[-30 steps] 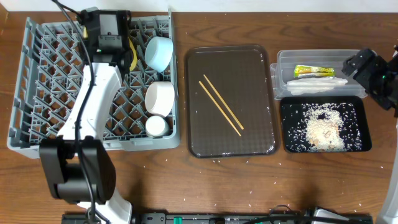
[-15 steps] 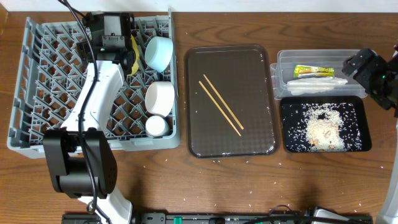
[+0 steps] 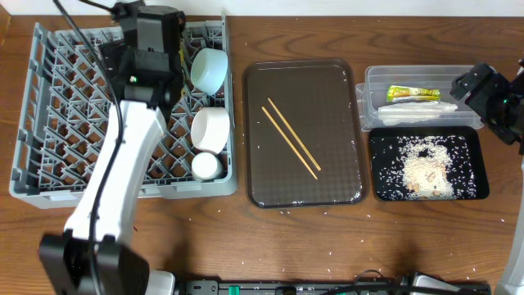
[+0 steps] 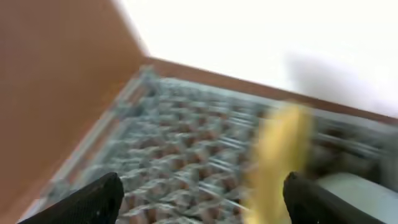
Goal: Sort waste into correct bins and load items into the dishwasher
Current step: 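Reach left gripper to chopsticks on brown tray and grasp one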
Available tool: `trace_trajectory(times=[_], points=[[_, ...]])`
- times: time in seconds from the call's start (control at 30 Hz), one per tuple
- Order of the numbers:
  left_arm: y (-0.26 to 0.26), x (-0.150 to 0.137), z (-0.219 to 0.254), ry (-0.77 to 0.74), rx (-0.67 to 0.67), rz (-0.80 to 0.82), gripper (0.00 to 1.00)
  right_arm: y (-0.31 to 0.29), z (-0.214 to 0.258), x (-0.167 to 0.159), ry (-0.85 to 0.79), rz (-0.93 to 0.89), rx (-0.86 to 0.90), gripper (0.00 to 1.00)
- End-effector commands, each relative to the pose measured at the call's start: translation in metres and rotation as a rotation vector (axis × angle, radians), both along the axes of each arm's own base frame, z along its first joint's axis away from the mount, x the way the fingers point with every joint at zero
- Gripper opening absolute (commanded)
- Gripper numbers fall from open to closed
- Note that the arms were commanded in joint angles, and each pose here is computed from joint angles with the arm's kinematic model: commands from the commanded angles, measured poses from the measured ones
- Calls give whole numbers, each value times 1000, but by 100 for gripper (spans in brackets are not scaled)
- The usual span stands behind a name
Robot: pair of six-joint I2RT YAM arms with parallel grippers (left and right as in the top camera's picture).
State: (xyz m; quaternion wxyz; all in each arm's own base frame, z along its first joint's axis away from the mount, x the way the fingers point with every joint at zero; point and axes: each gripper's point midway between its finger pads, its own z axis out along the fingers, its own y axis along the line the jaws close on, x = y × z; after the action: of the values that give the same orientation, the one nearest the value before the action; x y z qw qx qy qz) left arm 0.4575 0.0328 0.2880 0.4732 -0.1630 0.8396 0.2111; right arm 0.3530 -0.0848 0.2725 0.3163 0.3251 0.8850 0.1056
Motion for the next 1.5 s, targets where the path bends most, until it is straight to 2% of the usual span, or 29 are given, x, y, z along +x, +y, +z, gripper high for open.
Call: trace_trajectory(times=[0.0, 0.17, 0.23, 0.27, 0.33, 0.53, 0.57, 0.8, 1.1, 1.23, 1.3, 1.47], points=[[-106, -3, -4, 16, -282, -364, 84, -3, 1, -1, 1, -21, 1, 99], [-182, -32, -42, 132, -594, -364, 84, -3, 1, -1, 1, -21, 1, 99], [-204, -45, -65, 213, -637, -346, 80, -3, 1, -1, 1, -21, 1, 99], [-213, -51, -77, 253, -648, -330, 68, -3, 1, -1, 1, -21, 1, 99], [-232, -62, -103, 331, -662, -301, 59, -3, 1, -1, 1, -21, 1, 99], [-272, -82, -171, 470, -690, -198, 53, -3, 1, -1, 1, -21, 1, 99], [-276, -84, -190, 489, -716, -125, 48, -3, 1, -1, 1, -21, 1, 99], [-276, -87, -249, 551, -722, 27, 40, -3, 1, -1, 1, -21, 1, 99], [-288, -83, -285, 591, -744, 23, 40, -3, 1, -1, 1, -21, 1, 99], [-287, -83, -287, 593, -742, 25, 32, -3, 1, -1, 1, -21, 1, 99], [-288, -84, -289, 600, -740, 26, 25, -3, 1, -1, 1, -21, 1, 99], [-292, -96, -302, 673, -756, 32, 19, -3, 1, -1, 1, -21, 1, 99]])
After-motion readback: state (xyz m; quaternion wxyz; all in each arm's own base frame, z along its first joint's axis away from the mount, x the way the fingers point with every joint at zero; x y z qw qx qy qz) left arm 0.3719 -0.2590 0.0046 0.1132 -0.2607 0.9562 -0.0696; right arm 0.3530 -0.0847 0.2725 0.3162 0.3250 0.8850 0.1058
